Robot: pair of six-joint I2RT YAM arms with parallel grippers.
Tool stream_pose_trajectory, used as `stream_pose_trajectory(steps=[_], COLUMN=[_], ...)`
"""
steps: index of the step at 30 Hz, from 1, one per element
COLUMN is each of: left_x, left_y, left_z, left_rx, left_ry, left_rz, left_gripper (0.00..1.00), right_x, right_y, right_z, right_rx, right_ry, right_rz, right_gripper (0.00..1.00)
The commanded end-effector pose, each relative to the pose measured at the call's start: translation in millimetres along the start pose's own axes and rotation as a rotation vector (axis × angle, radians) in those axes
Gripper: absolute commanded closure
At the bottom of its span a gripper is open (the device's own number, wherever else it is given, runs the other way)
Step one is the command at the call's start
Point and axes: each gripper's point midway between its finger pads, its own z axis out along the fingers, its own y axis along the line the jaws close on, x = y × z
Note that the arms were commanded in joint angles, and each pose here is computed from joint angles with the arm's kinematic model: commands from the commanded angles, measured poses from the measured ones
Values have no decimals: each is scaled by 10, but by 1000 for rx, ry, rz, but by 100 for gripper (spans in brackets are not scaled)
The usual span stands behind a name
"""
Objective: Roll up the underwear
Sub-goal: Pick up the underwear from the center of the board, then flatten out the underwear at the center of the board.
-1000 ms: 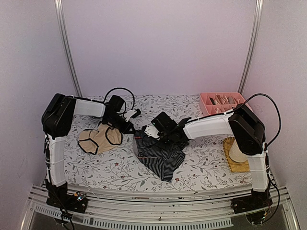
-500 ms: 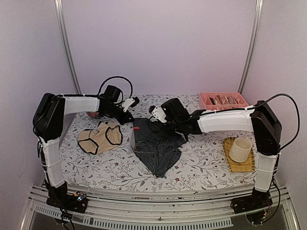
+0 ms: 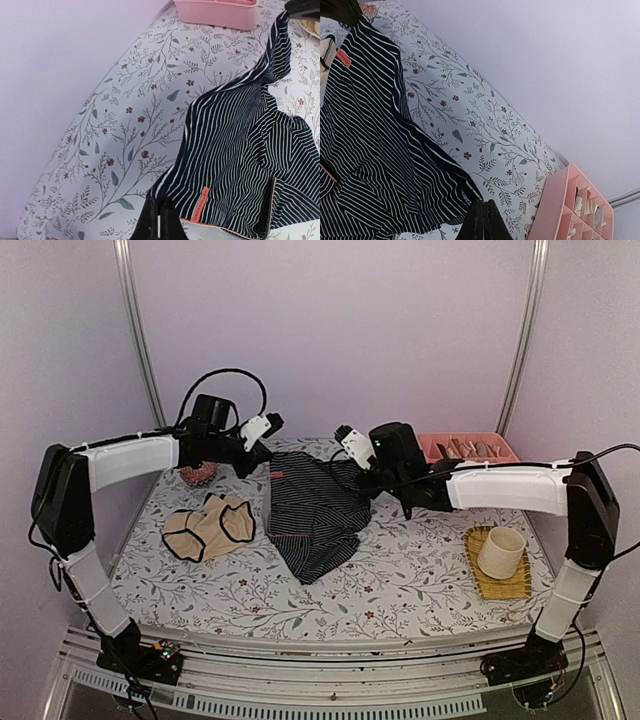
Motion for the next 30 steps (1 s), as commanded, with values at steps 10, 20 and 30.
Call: stream_pose_trajectory(steps=[10, 20, 30], left_x=[-795, -1234, -1216], left_y=[-248, -829, -1127], left_z=[-933, -2002, -2252], left_rx=[-176, -209, -154], left_ry=[-197, -413, -447], left_rz=[249, 274, 279], left_gripper=[100, 100, 100], right_x=[-748, -874, -931], right_y=[-585, -402, -347], right_z=[-1249, -2195, -2476], right_rx=[-40, -155, -237], right_ry=[-373, -534, -579], right_rz=[176, 212, 251], right_gripper=[98, 98, 99])
